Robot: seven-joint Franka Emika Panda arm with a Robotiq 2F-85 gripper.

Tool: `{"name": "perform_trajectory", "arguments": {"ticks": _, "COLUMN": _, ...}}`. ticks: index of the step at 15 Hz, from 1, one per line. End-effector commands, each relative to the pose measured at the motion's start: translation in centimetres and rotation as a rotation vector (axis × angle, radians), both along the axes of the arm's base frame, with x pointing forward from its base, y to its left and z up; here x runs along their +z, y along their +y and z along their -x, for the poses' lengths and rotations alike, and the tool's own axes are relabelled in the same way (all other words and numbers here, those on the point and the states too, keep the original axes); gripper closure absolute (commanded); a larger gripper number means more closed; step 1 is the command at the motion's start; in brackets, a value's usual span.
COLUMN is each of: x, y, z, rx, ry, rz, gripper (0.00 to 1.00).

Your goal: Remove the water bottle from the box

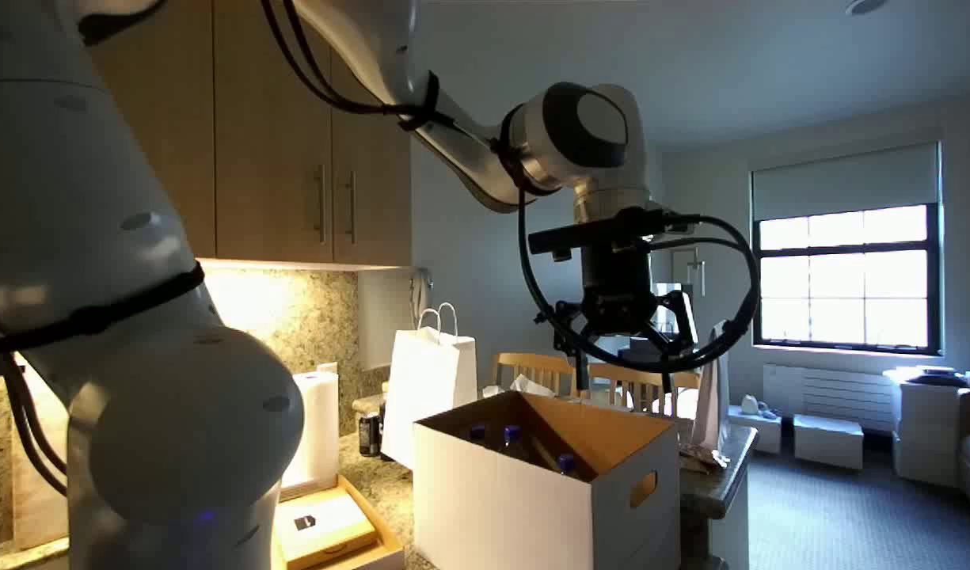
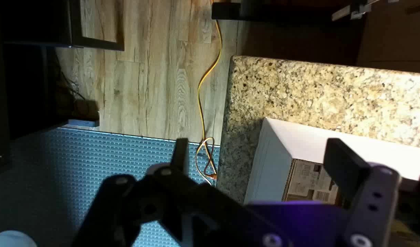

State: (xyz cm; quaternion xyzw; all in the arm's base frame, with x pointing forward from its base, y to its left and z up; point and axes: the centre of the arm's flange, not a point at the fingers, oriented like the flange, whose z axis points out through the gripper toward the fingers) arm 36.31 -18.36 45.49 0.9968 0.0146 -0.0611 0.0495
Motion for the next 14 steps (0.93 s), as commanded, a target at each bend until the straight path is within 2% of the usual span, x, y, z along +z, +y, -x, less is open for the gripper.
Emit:
{"name": "perform_trajectory", "arguments": {"ticks": 1, "x": 0.0, "y": 0.0, "z": 0.0, "rx": 0.0, "ry": 0.0, "rz": 0.0, "gripper": 0.0}}
{"name": "perform_trajectory", "arguments": {"ticks": 8, "x": 0.0, "y": 0.0, "z": 0.0, "rx": 0.0, "ry": 0.0, "rz": 0.0, "gripper": 0.0}}
{"name": "perform_trajectory", "arguments": {"ticks": 10, "x": 1.2, "y": 1.0, "z": -1.7, "rx": -0.025, "ry": 0.02, "rz": -0.01, "gripper": 0.0}}
{"name": "perform_trajectory", "arguments": {"ticks": 14, "x": 4.3, "y": 3.6, "z": -5.3, "rx": -0.041, "ry": -0.009, "rz": 0.026, "gripper": 0.0}}
